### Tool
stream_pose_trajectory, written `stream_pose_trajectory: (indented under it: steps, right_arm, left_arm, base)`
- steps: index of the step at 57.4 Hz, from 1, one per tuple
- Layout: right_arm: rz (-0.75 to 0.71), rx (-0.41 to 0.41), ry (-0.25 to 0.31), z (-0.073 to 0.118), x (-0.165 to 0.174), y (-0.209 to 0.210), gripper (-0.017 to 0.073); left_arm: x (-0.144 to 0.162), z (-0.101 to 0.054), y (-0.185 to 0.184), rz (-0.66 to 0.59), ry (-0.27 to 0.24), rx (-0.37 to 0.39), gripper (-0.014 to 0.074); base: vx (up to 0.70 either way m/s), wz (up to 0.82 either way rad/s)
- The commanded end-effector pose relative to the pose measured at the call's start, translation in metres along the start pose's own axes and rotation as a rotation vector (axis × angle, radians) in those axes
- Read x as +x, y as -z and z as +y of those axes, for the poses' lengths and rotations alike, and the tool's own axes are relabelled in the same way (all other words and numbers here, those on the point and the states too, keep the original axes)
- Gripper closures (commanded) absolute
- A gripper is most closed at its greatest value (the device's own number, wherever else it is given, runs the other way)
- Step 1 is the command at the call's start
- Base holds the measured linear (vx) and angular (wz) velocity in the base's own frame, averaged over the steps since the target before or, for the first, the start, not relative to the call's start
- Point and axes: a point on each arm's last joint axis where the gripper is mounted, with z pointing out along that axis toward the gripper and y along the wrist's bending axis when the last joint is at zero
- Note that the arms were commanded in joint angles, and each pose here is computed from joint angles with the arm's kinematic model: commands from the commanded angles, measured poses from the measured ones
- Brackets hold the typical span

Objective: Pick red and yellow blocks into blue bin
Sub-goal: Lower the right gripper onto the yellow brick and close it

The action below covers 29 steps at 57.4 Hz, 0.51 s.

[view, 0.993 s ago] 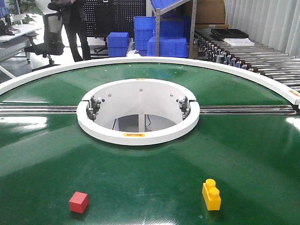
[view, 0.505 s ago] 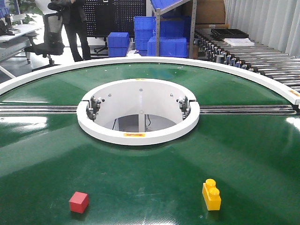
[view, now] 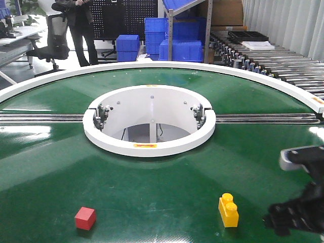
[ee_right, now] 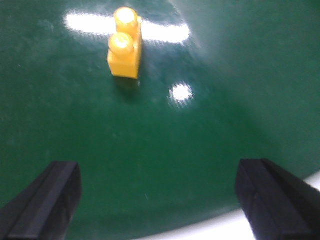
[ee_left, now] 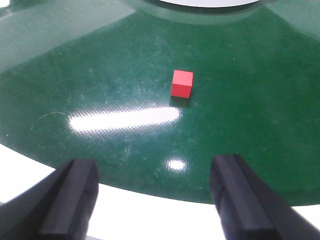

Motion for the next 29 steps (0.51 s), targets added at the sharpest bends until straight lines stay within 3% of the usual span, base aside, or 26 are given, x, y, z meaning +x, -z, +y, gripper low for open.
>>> stream_pose_trajectory:
  steps: [1,19,26,29]
  right_arm:
    - [-0.093,-0.021,0.031,0.001,-0.03,0.0,-0.0073]
    - [-0.025,-0.051,0.064,0.002,-0.074,-0.052,-0.0069]
    - [-0.003,-0.055,0.167,0.014,-0.083,-0.071,-0.0066]
    - [-0.001,-0.044,0.184,0.019,-0.086,-0.079,-0.0066]
  left_arm:
    - [-0.013,-0.002,0.003,-0.085,-0.003,0.011,0.0058]
    - [-0.013,-0.002,0.003,-0.085,-0.003,0.011,0.0061]
    - [-0.014,-0.001,0.003,-0.086,-0.009,0.005,0.0061]
    - [-0.014,-0.001,0.003,-0.086,-0.012,0.002,0.0061]
  base:
    - [0.0,0.0]
    - [0.0,0.0]
    - [0.0,0.0]
    - [0.0,0.0]
